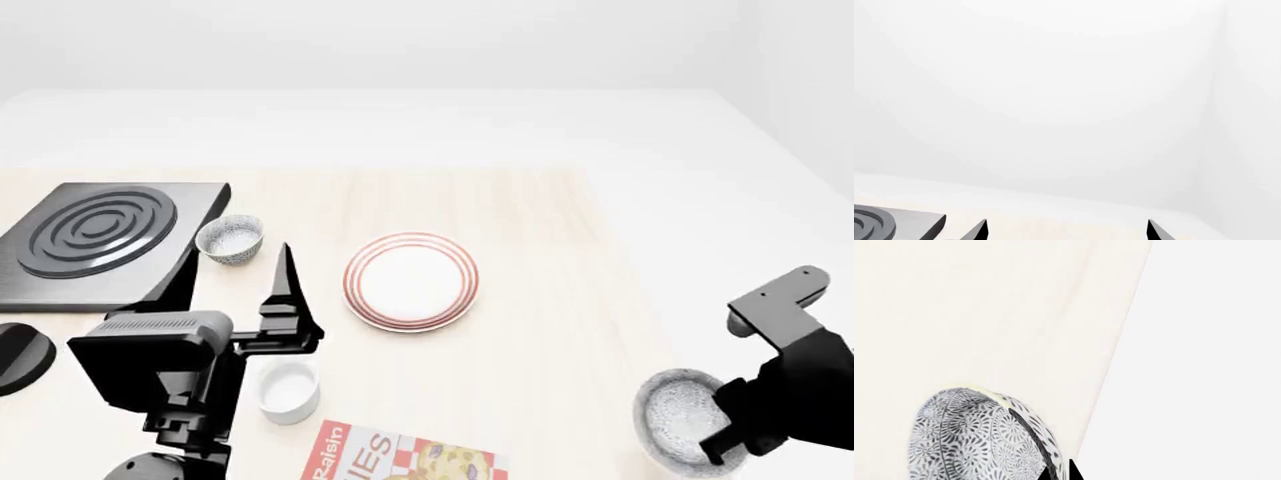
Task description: Pick the akita bowl next to the cookies box and place it on the plate.
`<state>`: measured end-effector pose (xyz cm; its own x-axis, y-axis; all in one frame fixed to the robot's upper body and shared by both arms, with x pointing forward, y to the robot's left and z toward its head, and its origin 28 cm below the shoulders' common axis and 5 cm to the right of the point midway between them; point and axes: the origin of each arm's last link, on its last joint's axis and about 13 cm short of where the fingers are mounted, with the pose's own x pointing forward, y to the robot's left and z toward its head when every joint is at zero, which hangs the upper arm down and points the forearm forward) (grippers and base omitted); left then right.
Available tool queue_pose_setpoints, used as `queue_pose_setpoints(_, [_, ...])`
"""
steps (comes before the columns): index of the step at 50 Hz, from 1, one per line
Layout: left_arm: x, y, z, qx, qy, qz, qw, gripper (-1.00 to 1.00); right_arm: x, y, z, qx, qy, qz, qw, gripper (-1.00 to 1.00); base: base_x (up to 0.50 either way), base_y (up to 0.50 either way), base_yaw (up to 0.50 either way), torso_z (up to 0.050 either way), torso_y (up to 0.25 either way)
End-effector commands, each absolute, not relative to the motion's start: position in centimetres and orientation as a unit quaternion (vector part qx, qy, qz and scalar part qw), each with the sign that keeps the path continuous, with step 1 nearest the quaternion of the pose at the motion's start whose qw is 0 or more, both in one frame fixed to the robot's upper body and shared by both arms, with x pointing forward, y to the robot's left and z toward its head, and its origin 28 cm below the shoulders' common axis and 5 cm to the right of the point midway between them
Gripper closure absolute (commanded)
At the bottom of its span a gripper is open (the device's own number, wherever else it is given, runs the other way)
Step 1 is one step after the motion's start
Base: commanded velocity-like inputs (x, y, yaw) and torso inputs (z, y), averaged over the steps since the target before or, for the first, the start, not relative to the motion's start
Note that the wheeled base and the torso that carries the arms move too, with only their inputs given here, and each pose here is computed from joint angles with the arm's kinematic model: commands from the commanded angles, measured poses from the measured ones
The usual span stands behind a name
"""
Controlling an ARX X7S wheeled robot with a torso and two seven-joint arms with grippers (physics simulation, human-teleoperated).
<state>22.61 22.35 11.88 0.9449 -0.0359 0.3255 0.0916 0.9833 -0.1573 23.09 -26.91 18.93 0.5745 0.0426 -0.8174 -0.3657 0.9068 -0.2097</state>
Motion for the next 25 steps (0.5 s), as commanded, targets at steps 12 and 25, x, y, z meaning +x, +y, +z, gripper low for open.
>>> queue_pose_setpoints(12, [22.9, 22.3, 11.6, -0.085, -0.159, -0.031, 0.983, -1.00, 27.6, -24.1, 26.0, -0.178, 0.252, 0.153, 0.939, 1.00, 0.00, 0.00, 0.00, 0.000, 0.000])
queue_pose_setpoints(25, [23.1, 22.7, 11.6, -0.084, -0.152, -0.024, 0.985, -1.00, 36.6, -20.1, 25.9, -0.116, 0.150, 0.159, 0.969, 1.00, 0.00, 0.00, 0.00, 0.000, 0.000])
